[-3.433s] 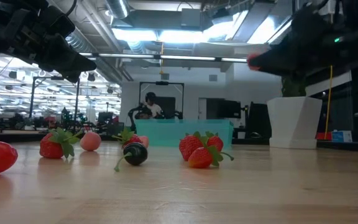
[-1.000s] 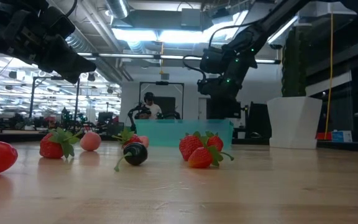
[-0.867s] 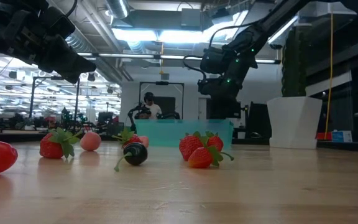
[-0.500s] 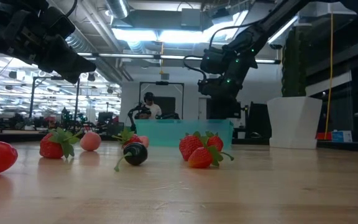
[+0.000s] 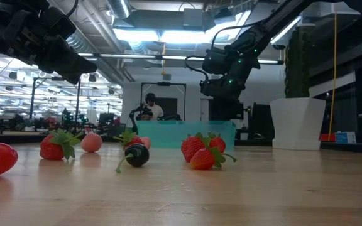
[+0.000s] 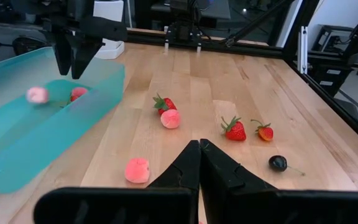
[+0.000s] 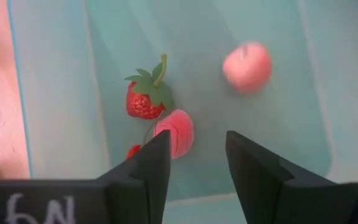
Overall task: Pick and placing Produce into tupperware
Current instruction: Put the red strawberry into the light blue bin
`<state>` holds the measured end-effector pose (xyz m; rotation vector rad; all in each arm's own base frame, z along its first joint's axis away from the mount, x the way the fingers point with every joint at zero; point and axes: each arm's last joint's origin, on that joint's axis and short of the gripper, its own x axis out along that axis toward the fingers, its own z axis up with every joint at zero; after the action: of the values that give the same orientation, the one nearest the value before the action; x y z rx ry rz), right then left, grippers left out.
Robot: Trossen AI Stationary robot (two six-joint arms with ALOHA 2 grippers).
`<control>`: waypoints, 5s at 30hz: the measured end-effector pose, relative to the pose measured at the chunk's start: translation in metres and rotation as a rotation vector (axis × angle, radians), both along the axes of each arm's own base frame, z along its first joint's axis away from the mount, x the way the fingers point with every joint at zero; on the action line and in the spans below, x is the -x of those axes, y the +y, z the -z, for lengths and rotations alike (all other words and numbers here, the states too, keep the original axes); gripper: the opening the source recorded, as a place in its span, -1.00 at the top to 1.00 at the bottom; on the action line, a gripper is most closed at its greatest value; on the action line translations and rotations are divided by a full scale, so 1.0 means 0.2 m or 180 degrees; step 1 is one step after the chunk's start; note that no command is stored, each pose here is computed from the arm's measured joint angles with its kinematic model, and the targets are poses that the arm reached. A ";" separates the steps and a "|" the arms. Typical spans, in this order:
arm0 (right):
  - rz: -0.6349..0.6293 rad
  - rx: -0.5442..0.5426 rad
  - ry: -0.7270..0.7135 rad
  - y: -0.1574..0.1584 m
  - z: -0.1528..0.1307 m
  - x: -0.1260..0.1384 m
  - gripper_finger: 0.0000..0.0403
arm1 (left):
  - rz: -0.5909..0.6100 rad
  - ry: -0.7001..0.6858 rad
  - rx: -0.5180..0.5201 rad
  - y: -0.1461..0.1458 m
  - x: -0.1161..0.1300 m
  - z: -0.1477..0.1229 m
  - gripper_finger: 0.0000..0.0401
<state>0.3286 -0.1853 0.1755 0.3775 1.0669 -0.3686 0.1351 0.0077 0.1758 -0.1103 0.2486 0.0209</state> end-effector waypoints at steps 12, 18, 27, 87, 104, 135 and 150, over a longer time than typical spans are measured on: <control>0.0004 -0.0005 0.0000 0.00 0.00 0.00 0.25 | 0.0000 0.0000 0.0001 0.00 0.00 0.00 1.00; 0.0281 -0.0168 -0.0044 0.00 0.00 0.00 0.24 | 0.0001 0.0000 0.0001 0.00 0.00 0.00 1.00; 0.0164 -0.0087 -0.0025 0.00 0.00 0.00 0.24 | 0.0001 0.0001 0.0001 0.00 0.00 0.00 1.00; -0.0652 0.0428 -0.1286 0.87 -0.47 0.21 -0.19 | 0.0030 -0.0049 0.0013 0.00 0.00 -0.01 1.00; -0.1046 0.0282 -0.2078 1.07 -0.19 0.44 -0.19 | 0.0033 -0.0064 0.0012 0.00 0.00 -0.01 1.00; -0.0888 0.0339 -0.2370 1.06 -0.19 0.44 -0.19 | 0.0026 -0.0021 0.0027 0.00 0.00 0.00 1.00; -0.0665 0.0554 -0.1369 1.05 -0.13 0.26 -0.19 | 0.0032 -0.0023 0.0005 0.00 0.00 0.00 1.00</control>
<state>0.2768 0.0255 0.2022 0.1752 0.6396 -0.1794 0.1353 0.0071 0.1764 -0.1107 0.2419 0.0103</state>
